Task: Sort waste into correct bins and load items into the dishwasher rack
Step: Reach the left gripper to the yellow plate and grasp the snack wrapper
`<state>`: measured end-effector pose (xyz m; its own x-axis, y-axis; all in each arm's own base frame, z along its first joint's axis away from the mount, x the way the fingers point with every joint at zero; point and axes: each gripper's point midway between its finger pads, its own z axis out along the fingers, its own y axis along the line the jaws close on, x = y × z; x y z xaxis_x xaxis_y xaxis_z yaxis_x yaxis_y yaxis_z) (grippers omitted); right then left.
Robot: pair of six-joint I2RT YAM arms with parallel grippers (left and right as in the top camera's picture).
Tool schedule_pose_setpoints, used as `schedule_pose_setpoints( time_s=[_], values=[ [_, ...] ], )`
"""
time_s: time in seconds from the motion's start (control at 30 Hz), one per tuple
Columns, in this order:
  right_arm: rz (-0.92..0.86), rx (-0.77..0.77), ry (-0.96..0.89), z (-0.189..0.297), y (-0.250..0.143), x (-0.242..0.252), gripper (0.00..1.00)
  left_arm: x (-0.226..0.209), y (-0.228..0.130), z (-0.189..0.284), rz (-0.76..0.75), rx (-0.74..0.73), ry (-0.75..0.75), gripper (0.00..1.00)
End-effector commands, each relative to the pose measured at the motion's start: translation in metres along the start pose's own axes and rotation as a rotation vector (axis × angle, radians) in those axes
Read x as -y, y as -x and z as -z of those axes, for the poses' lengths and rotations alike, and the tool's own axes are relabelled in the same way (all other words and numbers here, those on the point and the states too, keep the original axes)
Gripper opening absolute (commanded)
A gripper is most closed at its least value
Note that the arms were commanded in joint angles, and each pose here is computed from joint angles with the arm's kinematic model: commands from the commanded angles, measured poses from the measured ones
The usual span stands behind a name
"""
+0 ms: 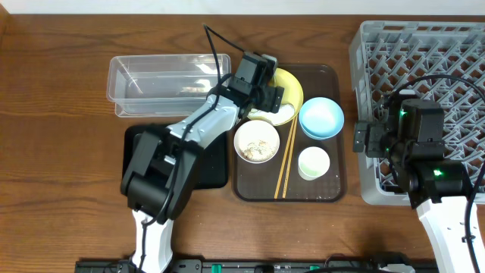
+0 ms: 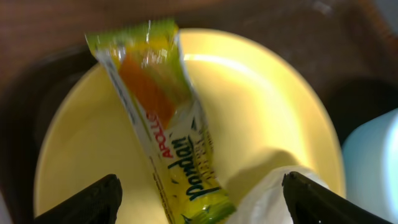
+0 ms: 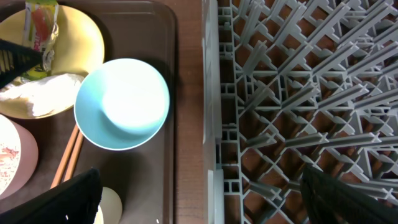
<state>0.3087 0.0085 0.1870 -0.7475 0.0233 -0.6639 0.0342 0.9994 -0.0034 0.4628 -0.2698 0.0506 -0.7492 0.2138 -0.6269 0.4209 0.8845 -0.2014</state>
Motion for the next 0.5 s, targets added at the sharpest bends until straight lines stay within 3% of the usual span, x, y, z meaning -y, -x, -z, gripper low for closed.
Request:
schedule_pose_setpoints(
  time_s=[0.0, 0.3, 0.47],
  values=[
    [-0.018, 0.031, -0.013, 0.006, 0.011, 0.004, 0.99, 0.000, -0.006, -0.011, -0.016, -0.015, 0.008, 0.80],
    [-0.018, 0.031, -0.013, 0.006, 0.011, 0.004, 0.99, -0.001, -0.015, -0.018, -0.015, -0.038, 0.010, 0.38],
    [-0.018, 0.031, -0.013, 0.006, 0.011, 0.004, 0.99, -0.002, -0.018, -0.018, -0.014, -0.049, 0.014, 0.34]
  ],
)
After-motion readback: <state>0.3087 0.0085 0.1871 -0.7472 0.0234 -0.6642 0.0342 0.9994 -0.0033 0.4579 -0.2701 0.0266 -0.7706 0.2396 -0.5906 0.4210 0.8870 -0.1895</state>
